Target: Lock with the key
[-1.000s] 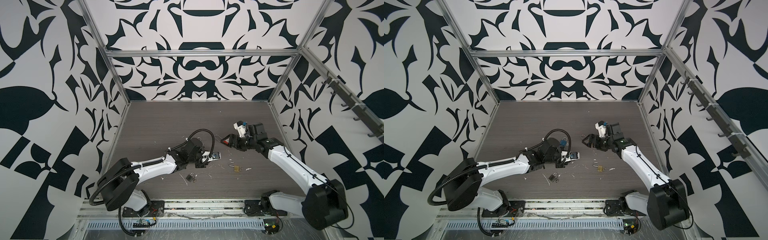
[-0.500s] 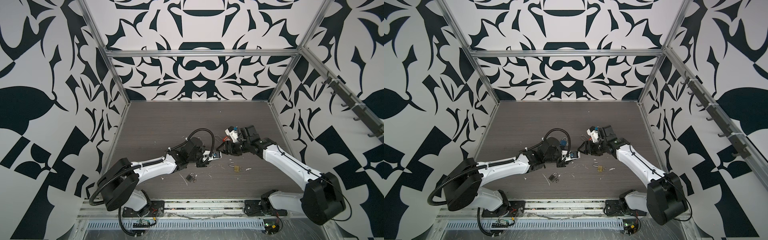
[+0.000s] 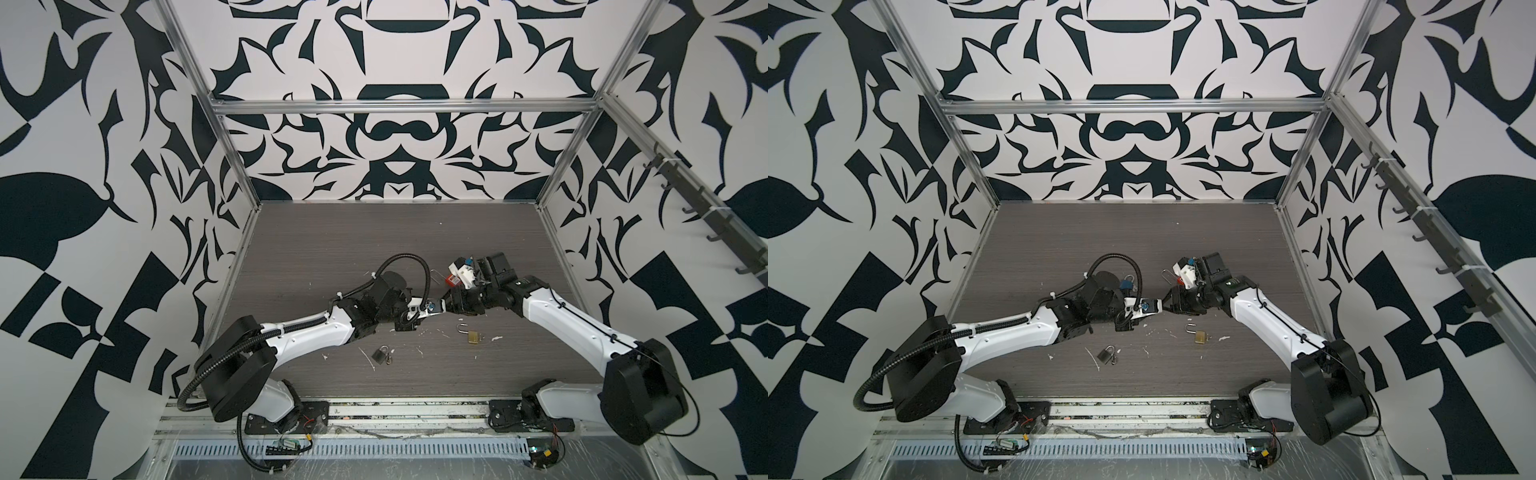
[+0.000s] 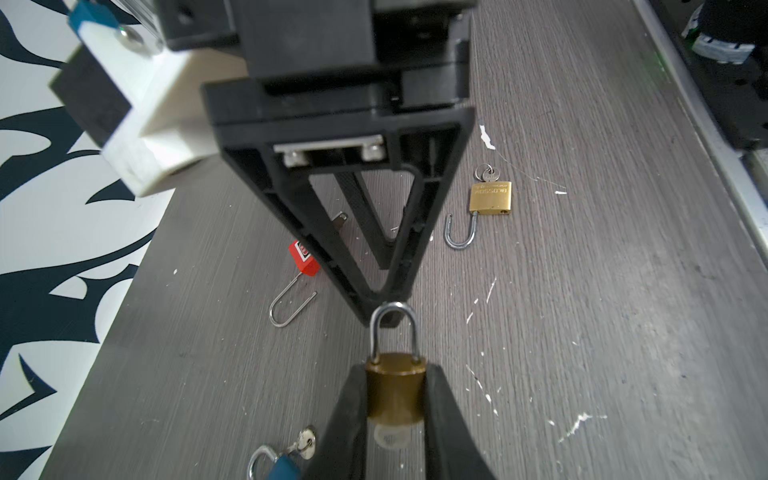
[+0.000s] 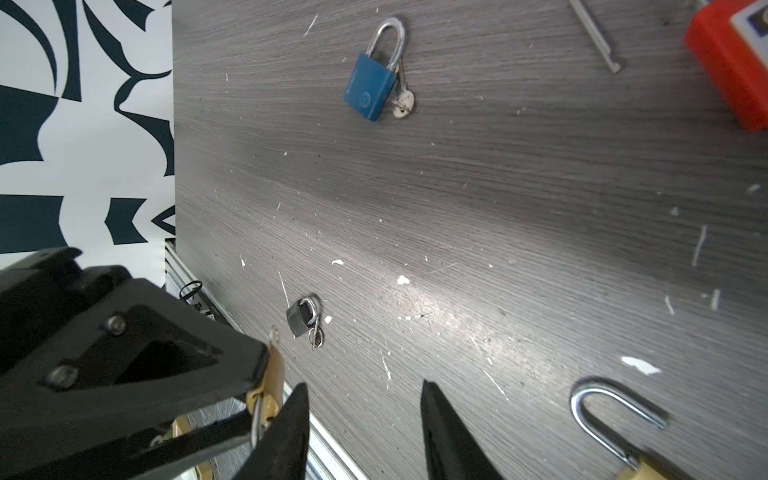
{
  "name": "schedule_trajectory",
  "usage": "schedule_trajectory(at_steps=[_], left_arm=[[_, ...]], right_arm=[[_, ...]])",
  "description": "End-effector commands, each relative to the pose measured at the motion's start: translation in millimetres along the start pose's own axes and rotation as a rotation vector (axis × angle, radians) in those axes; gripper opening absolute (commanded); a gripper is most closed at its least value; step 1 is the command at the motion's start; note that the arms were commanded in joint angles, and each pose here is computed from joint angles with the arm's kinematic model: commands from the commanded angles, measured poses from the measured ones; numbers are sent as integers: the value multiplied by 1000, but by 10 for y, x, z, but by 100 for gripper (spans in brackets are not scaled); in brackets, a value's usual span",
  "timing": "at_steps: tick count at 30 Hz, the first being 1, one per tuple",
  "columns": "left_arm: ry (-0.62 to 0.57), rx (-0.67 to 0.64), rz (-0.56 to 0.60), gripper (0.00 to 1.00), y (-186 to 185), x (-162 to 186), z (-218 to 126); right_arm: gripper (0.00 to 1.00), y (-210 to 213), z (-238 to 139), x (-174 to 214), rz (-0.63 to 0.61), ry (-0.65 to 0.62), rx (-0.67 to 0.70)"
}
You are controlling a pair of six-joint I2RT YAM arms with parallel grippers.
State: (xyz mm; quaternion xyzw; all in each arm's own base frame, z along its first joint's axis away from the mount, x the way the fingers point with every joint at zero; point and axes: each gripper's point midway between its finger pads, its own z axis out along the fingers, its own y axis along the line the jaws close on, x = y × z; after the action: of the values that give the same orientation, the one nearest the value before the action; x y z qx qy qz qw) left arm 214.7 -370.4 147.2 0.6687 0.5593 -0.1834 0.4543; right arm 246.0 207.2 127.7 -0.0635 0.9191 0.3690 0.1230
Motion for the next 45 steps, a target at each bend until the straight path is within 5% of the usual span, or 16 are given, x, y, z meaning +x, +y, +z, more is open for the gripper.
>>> schedule_trajectory(at_steps=[1, 7, 17, 35, 45], left_arm=[[-18, 15, 7, 0, 5, -76, 9], [-1, 29, -1, 0, -29, -36, 3], [-10, 26, -7, 0, -13, -62, 25], [-13, 15, -18, 0, 15, -73, 36], [-7, 3, -22, 0, 33, -56, 47]], right_arm=[[45, 20, -130, -103, -38, -68, 47], [38, 244, -323, -193, -114, -157, -12], [31, 468, -261, -24, -127, -76, -182], [23, 414, -73, 59, -86, -28, -209], [7, 385, -7, 55, -66, -18, -205]])
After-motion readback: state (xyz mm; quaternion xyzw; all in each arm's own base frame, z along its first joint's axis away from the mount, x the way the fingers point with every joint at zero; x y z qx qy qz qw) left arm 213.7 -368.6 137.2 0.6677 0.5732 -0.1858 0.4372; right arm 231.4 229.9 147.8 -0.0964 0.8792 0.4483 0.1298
